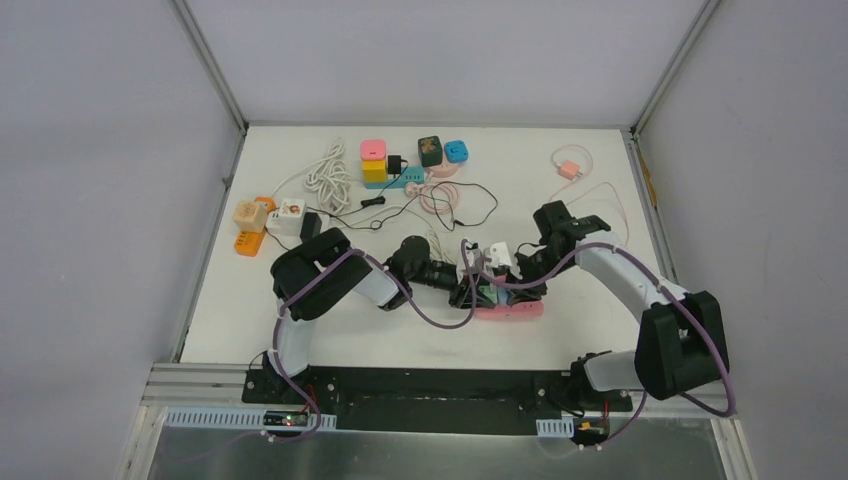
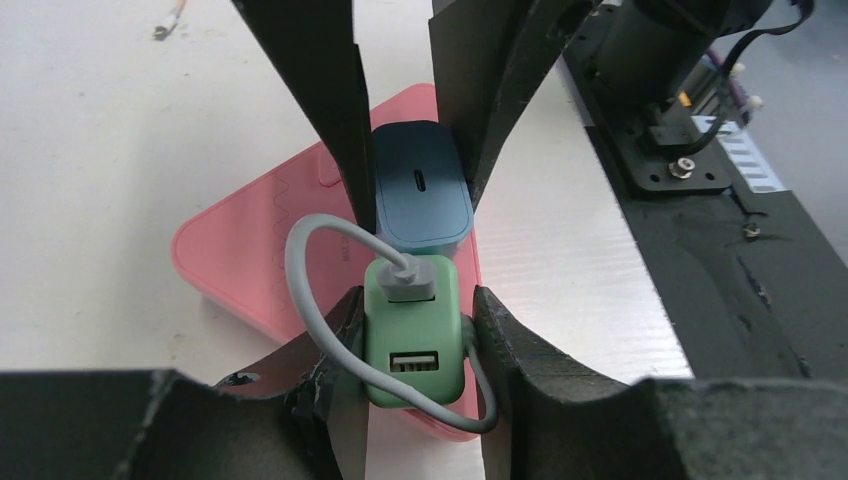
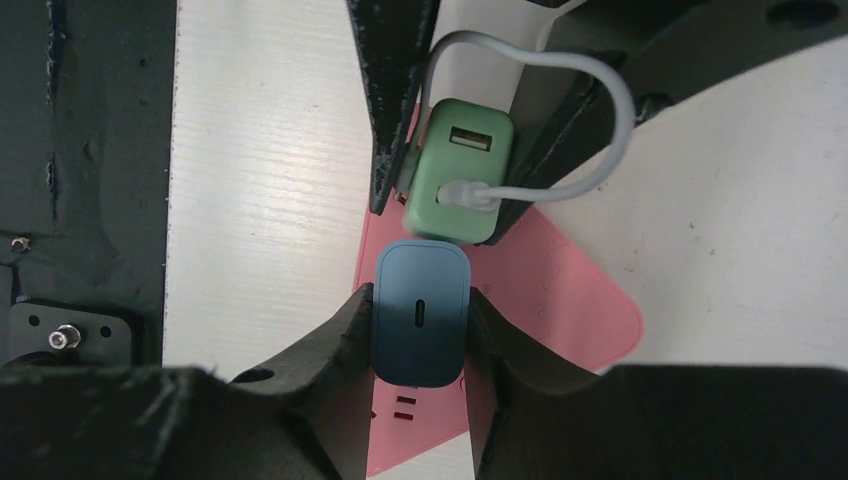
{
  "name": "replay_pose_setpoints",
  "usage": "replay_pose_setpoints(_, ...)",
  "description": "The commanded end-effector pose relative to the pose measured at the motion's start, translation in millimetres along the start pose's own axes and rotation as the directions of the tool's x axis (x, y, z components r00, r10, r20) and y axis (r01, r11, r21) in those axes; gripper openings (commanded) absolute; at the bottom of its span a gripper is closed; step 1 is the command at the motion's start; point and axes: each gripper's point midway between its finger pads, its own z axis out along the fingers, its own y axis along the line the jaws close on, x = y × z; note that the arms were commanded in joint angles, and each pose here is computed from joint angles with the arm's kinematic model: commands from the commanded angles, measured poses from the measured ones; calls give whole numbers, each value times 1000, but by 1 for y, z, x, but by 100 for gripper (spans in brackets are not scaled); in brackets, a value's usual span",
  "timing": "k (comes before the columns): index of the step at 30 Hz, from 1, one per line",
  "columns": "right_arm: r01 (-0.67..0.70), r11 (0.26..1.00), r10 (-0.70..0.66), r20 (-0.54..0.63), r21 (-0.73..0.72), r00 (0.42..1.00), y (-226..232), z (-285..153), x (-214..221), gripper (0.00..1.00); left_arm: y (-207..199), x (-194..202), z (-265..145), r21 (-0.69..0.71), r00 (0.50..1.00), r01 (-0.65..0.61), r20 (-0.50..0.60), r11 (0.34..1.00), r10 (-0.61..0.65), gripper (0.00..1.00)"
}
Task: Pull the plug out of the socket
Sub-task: Remove the plug from the socket.
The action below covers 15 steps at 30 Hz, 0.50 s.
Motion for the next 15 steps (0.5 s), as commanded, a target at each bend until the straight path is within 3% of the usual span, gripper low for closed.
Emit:
replay_pose_setpoints(1, 116, 992, -110, 100, -55, 989, 26, 4, -34, 0, 5, 6, 2, -4, 1000, -11, -11, 1000, 11, 0)
replay_pose_setpoints(4, 75, 996, -70, 96, -52, 993, 21, 1, -37, 0, 6, 6, 3, -3, 1000, -11, -14, 1000, 11, 0)
replay_pose_setpoints(10, -120, 990, 132, 177, -77, 975, 7, -12, -50, 0, 5, 7, 2, -1, 1000, -8, -16, 1000, 8, 0)
replay_pose_setpoints(15, -101, 992, 114, 198, -74, 974, 10, -15, -51, 0, 4, 6, 2, 4, 1000, -12, -13, 1000, 12, 0)
